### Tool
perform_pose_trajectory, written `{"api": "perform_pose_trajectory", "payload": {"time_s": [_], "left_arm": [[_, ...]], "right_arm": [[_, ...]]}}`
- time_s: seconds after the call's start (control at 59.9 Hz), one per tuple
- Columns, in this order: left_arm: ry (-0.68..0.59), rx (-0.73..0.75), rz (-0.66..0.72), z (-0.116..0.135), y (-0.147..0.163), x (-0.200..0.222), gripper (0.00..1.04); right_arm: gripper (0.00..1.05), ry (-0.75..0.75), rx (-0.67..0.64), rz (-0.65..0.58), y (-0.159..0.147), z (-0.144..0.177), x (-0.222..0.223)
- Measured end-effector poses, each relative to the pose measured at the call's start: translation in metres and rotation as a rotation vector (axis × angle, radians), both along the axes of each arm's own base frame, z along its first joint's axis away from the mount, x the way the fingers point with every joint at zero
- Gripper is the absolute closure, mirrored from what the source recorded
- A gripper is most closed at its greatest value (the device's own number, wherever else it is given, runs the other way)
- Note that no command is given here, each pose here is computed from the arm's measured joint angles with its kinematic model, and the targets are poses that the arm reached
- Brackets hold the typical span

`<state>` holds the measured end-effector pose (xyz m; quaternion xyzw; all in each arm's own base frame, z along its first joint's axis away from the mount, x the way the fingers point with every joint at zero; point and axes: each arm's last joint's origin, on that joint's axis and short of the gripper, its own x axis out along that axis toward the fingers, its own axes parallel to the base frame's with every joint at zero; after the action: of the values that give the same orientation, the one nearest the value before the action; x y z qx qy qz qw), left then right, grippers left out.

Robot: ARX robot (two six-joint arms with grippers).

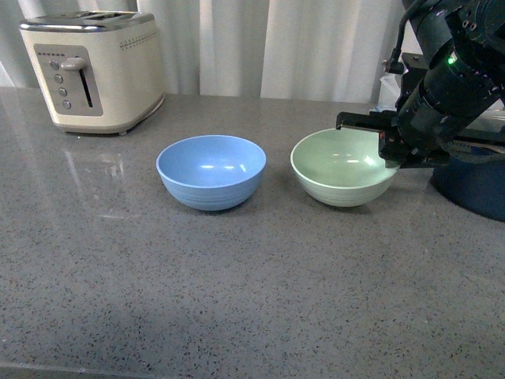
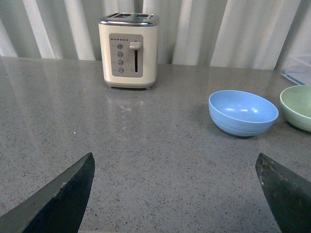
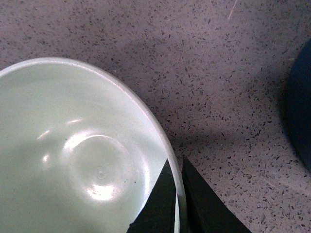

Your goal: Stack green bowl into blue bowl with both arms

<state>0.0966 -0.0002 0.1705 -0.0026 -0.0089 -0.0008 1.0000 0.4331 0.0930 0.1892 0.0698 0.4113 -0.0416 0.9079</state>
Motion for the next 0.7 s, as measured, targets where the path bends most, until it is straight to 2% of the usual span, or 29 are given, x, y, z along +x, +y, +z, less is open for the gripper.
{"api": "perform_pose_trajectory", "payload": {"time_s": [0.267,0.401,0.568,0.701], "left_arm": [[0.000,0.000,0.000,0.000,0.000,0.000,0.07],[0.000,0.000,0.000,0.000,0.000,0.000,0.07],[0.000,0.000,0.000,0.000,0.000,0.000,0.07],[0.000,0.000,0.000,0.000,0.000,0.000,0.07]], "right_arm": [[1.04,-0.129,0.049,0.069,0.013,0.052,-0.017],[1.04,-0.195,0.120,0.165,0.039,0.080,-0.030],[1.04,-0.233,0.158,0.269,0.080,0.091,-0.040],[1.04,-0.231,0.161,0.321,0.107,0.087,-0.040]]}}
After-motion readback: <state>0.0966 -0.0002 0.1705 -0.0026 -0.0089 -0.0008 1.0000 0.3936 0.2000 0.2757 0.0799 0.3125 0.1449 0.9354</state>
